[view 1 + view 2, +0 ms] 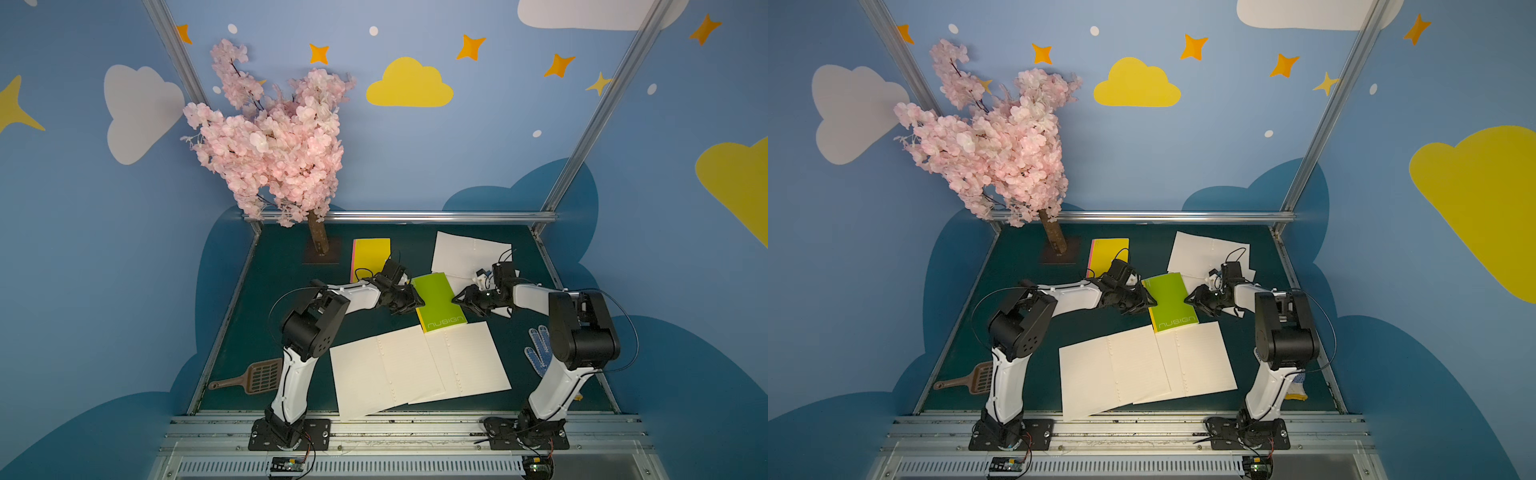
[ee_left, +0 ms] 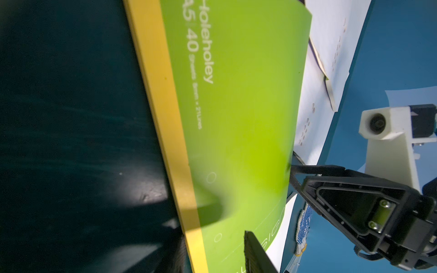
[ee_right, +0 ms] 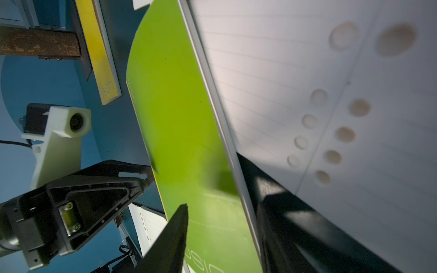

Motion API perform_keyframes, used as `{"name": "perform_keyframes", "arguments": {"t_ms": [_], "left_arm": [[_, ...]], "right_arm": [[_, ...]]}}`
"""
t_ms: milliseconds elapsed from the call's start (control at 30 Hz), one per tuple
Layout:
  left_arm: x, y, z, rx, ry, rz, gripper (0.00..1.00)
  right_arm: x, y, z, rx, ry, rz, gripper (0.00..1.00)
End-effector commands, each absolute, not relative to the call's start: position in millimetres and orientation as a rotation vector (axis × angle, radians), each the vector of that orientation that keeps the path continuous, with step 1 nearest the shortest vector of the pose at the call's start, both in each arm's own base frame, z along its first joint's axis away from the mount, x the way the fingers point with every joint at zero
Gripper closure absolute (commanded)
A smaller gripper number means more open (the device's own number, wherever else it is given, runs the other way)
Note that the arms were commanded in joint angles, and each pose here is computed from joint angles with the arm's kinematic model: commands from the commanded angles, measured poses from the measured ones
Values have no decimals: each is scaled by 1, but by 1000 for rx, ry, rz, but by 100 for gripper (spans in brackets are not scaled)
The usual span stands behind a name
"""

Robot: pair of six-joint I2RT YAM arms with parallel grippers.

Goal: Close the notebook
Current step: Pick up the notebook from the center of the board.

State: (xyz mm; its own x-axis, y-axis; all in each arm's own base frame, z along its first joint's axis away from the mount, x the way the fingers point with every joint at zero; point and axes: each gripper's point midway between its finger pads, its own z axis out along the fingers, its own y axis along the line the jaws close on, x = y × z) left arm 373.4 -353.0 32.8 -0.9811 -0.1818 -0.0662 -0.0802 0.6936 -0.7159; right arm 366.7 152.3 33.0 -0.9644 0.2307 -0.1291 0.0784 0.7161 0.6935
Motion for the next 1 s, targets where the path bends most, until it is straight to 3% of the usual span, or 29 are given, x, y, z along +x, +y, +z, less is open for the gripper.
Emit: {"name": "perform_keyframes", "arguments": {"t_ms": [0,467,967], "left_arm": [[372,-364,29,-187,2769,-1225,57],[378,-388,81,-94,2600,-1493,56],[378,-397,98,-55,2529,-1609,57]], "right_arm": [[367,162,28,221,2722,1109,52],[365,165,25,217,2723,1125,52],[364,167,27,210,2716,1145,52]]}}
